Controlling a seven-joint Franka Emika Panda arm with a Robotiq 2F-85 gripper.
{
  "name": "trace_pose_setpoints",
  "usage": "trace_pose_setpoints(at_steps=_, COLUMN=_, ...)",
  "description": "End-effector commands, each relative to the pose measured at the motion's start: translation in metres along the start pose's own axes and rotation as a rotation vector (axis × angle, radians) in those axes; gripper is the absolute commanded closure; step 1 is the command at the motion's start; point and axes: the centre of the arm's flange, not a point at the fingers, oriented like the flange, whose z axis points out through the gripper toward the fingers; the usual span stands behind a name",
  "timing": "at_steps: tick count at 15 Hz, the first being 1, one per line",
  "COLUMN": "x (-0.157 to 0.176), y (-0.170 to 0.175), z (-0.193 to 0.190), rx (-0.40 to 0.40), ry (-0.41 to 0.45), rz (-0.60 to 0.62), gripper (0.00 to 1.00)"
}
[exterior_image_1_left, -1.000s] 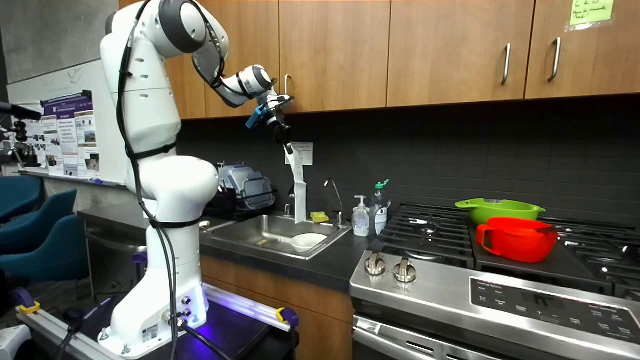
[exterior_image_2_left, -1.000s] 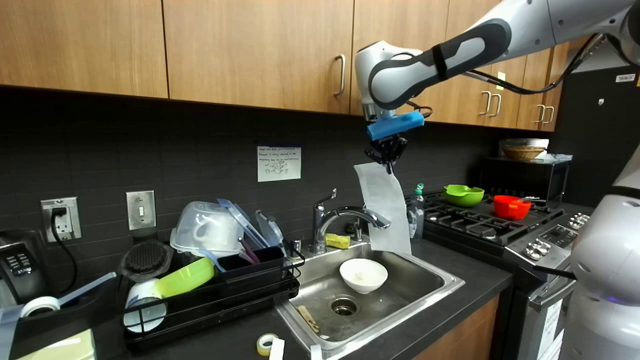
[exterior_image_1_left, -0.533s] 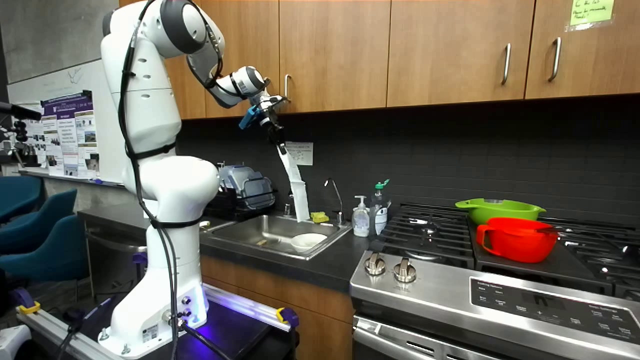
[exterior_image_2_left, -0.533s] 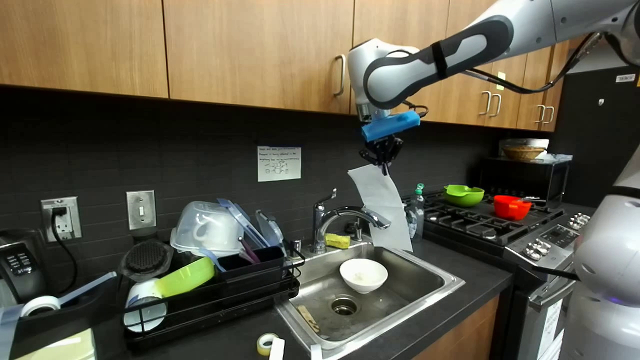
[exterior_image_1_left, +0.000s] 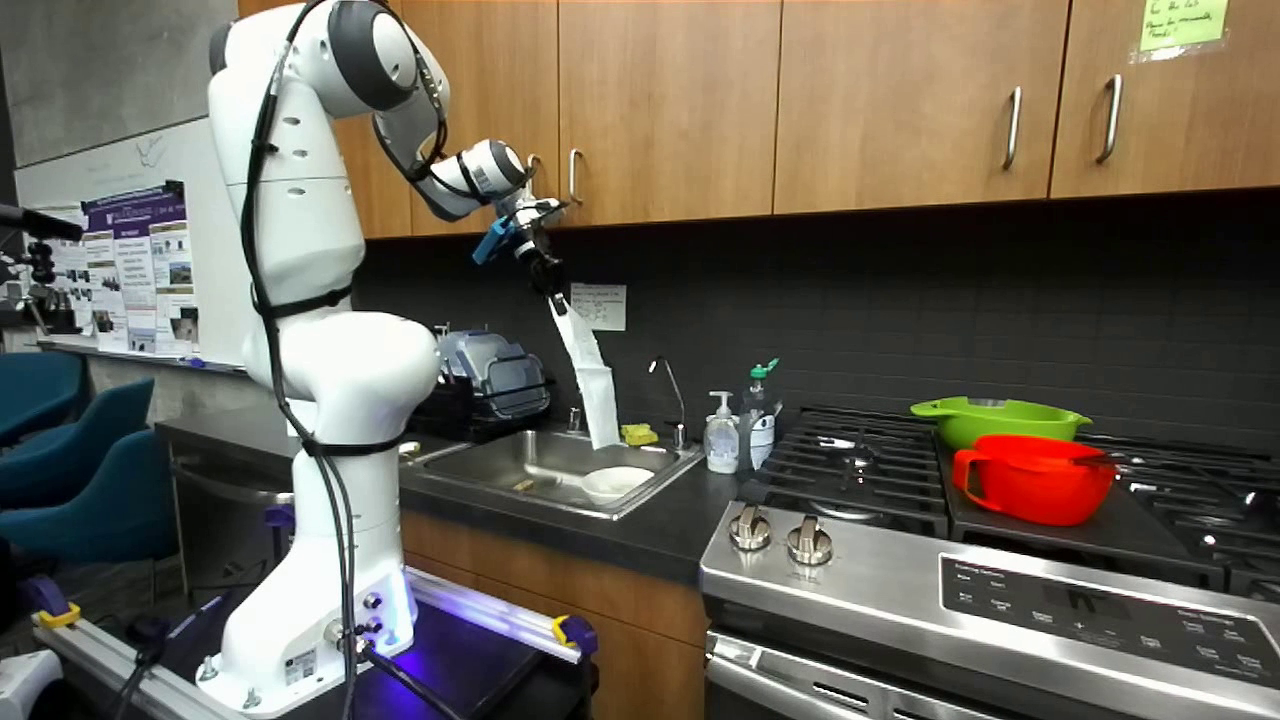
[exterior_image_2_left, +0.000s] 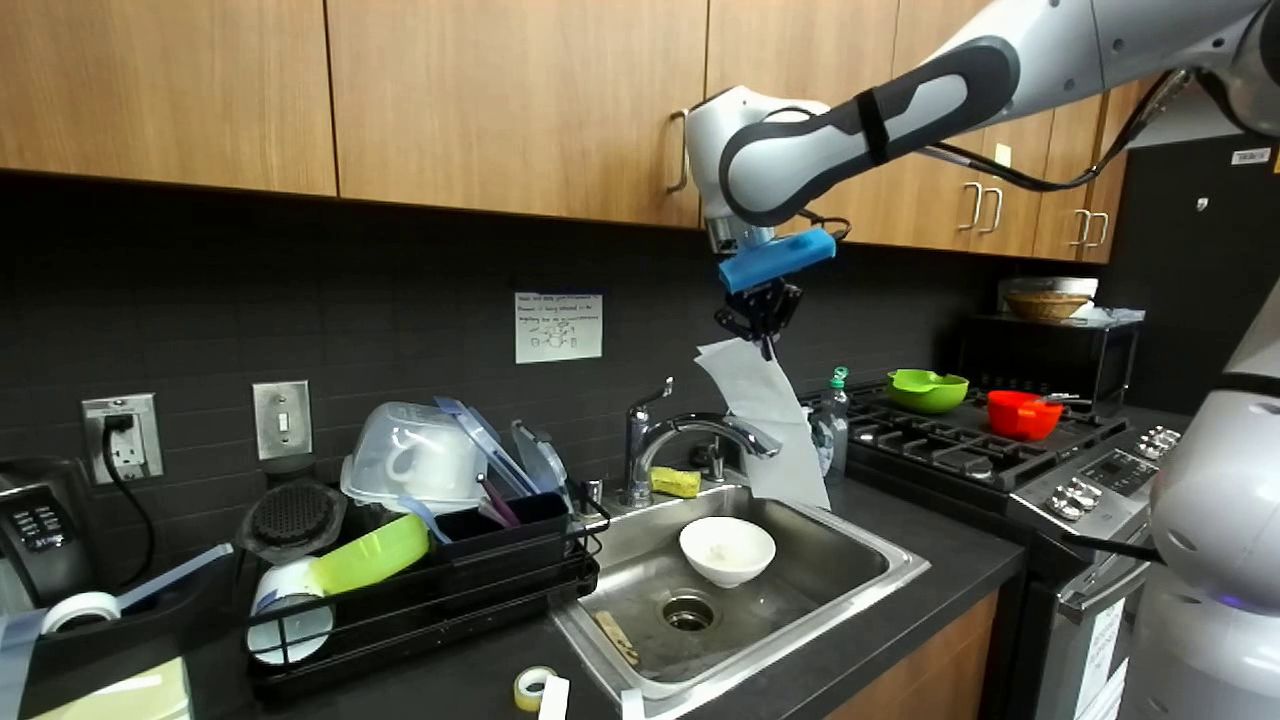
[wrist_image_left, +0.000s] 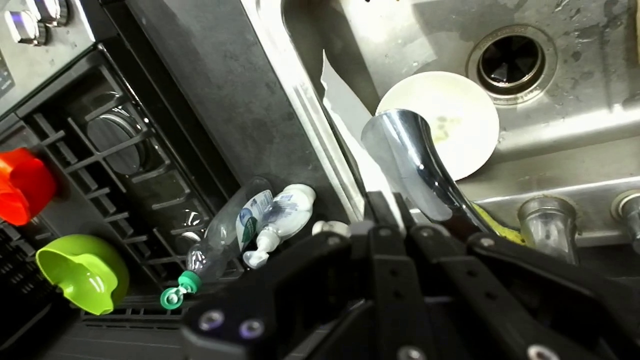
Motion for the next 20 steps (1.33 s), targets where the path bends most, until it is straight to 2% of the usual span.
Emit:
trace_pose_setpoints(at_steps=1, x=0.001, y=-0.015, z=0.007, rx=-0.027, ry=-0.030, rz=-0.048, gripper=1.00)
trace_pose_setpoints(at_steps=10, x=-0.001, y=-0.055, z=0.014, rx=-0.077, ry=-0.058, rz=-0.137, gripper=1.00)
trace_pose_setpoints(at_steps=20, x=0.003, y=-0.066, z=-0.016, rx=-0.100, ry=0.010, rz=-0.161, gripper=1.00)
